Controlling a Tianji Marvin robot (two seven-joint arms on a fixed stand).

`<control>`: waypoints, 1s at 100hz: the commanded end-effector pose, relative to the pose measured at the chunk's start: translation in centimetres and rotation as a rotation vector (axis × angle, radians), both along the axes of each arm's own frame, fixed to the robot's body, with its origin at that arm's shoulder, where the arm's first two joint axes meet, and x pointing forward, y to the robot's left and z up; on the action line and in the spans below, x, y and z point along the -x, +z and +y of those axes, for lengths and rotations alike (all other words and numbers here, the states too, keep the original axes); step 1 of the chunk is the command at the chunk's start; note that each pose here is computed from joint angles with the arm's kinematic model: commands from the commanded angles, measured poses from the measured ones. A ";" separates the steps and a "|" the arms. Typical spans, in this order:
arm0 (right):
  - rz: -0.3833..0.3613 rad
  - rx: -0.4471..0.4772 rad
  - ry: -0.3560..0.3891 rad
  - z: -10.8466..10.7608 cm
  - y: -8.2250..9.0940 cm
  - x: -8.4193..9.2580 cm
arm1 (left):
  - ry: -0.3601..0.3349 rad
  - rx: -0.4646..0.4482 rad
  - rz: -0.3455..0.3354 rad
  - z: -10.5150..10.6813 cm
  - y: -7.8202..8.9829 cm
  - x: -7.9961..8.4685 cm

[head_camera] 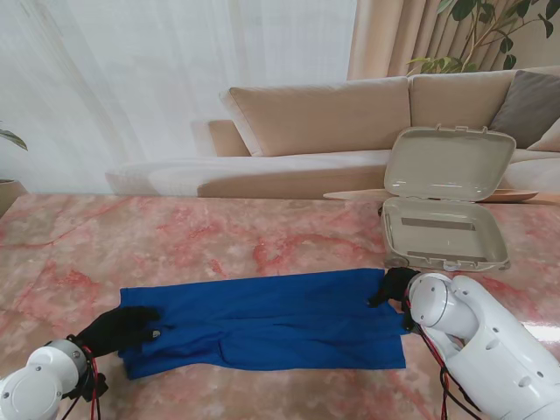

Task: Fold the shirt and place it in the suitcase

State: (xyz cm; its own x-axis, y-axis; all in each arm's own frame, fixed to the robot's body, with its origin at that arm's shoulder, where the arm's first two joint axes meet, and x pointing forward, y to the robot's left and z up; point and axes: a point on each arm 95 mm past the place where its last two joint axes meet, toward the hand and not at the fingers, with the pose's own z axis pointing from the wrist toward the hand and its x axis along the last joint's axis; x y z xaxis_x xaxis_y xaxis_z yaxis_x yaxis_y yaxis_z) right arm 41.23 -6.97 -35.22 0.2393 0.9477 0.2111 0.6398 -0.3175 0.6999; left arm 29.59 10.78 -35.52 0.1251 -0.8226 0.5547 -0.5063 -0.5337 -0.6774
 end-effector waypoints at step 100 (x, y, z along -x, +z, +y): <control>0.056 -0.309 -0.128 1.0 -3.9 2.5 | 0.000 0.020 0.069 -0.3 -2.4 1.0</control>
State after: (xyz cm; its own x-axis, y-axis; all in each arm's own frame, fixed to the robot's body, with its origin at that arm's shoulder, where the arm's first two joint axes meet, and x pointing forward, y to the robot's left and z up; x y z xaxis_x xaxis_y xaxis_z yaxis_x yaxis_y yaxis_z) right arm 40.26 -6.43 -37.42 0.3464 0.8051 0.4814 0.5749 -0.5877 0.5693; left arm 29.88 10.44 -35.75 0.1193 -0.8148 0.5674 -0.5086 -0.5409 -0.6699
